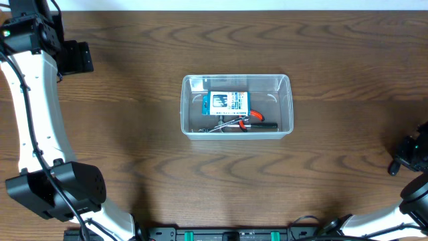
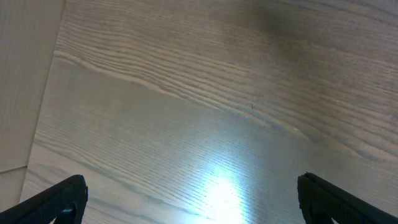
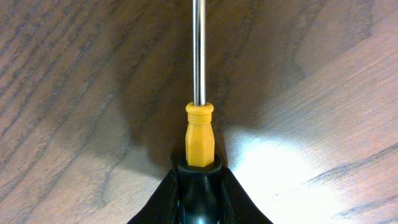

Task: Pack container
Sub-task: 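Raise the held screwdriver and swing the right gripper toward the container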

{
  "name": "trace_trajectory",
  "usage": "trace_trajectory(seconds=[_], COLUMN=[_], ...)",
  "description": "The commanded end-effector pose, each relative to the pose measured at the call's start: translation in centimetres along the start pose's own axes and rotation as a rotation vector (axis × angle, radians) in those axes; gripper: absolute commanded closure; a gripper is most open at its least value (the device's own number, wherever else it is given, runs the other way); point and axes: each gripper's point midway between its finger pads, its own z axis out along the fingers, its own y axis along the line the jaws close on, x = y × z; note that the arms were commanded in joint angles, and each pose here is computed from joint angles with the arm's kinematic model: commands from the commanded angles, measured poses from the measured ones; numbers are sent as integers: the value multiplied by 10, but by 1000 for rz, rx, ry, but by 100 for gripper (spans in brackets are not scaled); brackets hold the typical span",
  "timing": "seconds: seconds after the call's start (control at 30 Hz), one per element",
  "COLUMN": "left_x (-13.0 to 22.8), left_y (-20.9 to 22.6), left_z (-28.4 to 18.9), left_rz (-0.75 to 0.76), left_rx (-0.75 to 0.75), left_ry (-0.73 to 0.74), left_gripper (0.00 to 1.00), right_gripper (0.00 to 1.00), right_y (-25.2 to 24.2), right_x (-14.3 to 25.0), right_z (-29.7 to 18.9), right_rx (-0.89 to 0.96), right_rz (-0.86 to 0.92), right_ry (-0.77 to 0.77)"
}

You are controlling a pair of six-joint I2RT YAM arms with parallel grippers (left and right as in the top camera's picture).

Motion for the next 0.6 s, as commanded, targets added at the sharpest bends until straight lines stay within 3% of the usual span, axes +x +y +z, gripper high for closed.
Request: trace_trajectory(seconds=[0.0, 0.3, 0.57], left_x=[-1, -1, -1], left_y=[3, 3, 3], left_z=[-3, -3, -3], left_rz=[1, 1, 1], left_rx=[-10, -10, -10], left_ry=[-7, -7, -7], left_gripper=[2, 2, 2], right_gripper=[97, 95, 99], right_y=[16, 83, 205], right_x=[-10, -76, -92], right_z=[-2, -84, -190], right_rx=[-48, -227, -400], right_rz=[-26, -166, -530], right_ry=[-20, -269, -504])
